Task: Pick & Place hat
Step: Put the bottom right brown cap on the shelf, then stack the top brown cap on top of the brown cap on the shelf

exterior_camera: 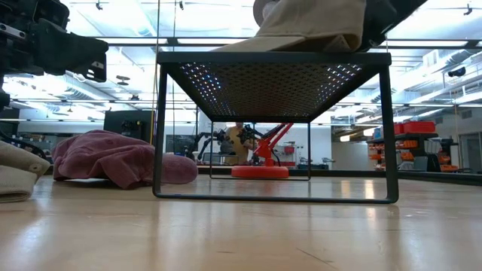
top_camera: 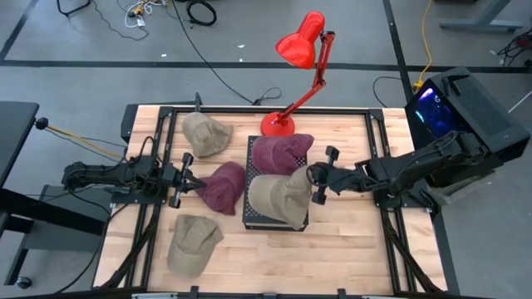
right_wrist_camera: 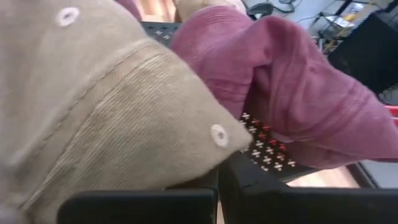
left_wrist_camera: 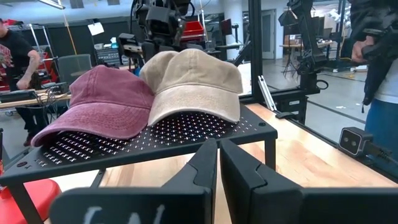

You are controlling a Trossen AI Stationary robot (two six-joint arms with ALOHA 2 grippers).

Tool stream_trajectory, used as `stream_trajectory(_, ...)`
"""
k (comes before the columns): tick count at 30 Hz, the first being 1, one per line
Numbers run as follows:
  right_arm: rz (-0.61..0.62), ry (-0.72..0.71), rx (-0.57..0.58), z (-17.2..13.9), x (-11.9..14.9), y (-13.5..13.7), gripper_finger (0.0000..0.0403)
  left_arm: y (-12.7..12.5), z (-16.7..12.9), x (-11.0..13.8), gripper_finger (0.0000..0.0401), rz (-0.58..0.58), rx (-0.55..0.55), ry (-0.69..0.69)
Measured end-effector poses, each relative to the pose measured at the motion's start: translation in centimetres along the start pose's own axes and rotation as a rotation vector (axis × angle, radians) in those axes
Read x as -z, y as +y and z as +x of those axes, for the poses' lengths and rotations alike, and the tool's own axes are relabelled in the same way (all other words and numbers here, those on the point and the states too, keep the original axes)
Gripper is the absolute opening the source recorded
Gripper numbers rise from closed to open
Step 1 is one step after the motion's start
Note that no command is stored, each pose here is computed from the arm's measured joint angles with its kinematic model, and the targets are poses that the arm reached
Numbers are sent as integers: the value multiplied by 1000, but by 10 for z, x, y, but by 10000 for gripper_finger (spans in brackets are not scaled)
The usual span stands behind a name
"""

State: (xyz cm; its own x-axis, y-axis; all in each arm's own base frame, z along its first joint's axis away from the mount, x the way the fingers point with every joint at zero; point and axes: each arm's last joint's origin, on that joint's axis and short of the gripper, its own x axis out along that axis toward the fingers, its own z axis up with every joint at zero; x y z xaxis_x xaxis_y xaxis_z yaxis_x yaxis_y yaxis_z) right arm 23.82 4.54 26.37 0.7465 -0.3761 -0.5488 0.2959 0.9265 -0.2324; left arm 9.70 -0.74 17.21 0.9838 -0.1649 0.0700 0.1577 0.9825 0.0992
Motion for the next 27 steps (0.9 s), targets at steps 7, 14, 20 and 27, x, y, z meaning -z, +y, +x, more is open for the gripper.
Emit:
stream_trajectory(7,-7,3,-38,1,-1,-1,0,0,0,0,25,0,0,0)
stream_trajectory(14,3,36,-107,1,2,1,0,0,0,0,25,0,0,0)
stream_trajectory(20,-18,79,-103,-5,6,-4,0,0,0,0,25,0,0,0)
stream_trajectory(27,-7,87,-138,-20,8,-13,0,0,0,0,25,0,0,0)
